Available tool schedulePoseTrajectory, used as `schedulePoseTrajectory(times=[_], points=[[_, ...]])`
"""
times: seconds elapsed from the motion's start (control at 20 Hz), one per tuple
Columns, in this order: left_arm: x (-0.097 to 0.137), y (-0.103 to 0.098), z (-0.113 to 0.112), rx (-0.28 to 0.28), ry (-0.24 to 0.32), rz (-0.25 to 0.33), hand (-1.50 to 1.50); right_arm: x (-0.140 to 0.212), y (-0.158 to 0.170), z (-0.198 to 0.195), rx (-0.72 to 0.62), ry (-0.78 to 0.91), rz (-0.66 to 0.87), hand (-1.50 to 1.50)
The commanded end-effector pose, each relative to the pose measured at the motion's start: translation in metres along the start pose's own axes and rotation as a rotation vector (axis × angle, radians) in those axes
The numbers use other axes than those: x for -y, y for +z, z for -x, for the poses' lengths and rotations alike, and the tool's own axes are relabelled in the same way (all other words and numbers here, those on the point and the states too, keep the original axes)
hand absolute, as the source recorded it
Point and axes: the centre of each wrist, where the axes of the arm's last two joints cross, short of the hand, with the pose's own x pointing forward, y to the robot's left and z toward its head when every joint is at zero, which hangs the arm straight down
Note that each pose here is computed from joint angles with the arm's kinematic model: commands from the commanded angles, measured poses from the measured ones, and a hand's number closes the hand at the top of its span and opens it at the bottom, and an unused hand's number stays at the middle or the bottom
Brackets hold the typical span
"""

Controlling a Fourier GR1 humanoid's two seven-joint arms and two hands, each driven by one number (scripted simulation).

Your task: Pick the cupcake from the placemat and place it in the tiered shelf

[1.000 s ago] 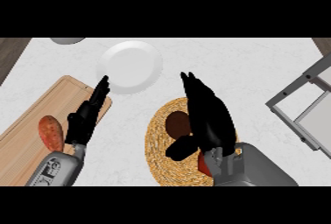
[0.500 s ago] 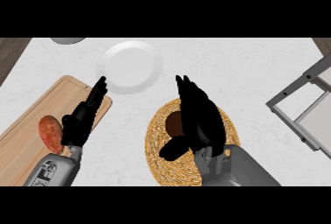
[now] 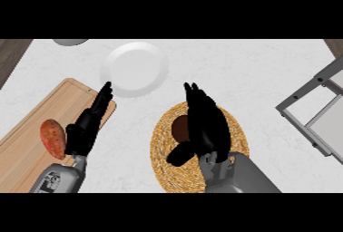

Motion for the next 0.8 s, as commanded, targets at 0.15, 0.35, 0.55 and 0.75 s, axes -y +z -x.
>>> schedulePoseTrajectory(times=[0.15, 0.35, 0.55, 0.75], points=[[-0.007, 0.005, 0.009, -0.009, 0.017, 0.011, 0.00, -0.009, -0.003, -0.014, -0.142, 0.062, -0.020, -1.50], [-0.007, 0.002, 0.020, -0.004, -0.011, -0.008, 0.00, -0.022, 0.007, -0.004, -0.144, 0.060, -0.026, -1.50], [-0.018, -0.001, 0.029, 0.003, 0.002, -0.002, 0.00, -0.032, -0.015, 0.005, -0.162, 0.078, -0.017, -1.50], [0.011, -0.011, -0.003, -0.008, 0.011, -0.003, 0.00, -0.028, -0.021, 0.009, -0.174, 0.095, -0.023, -1.50]])
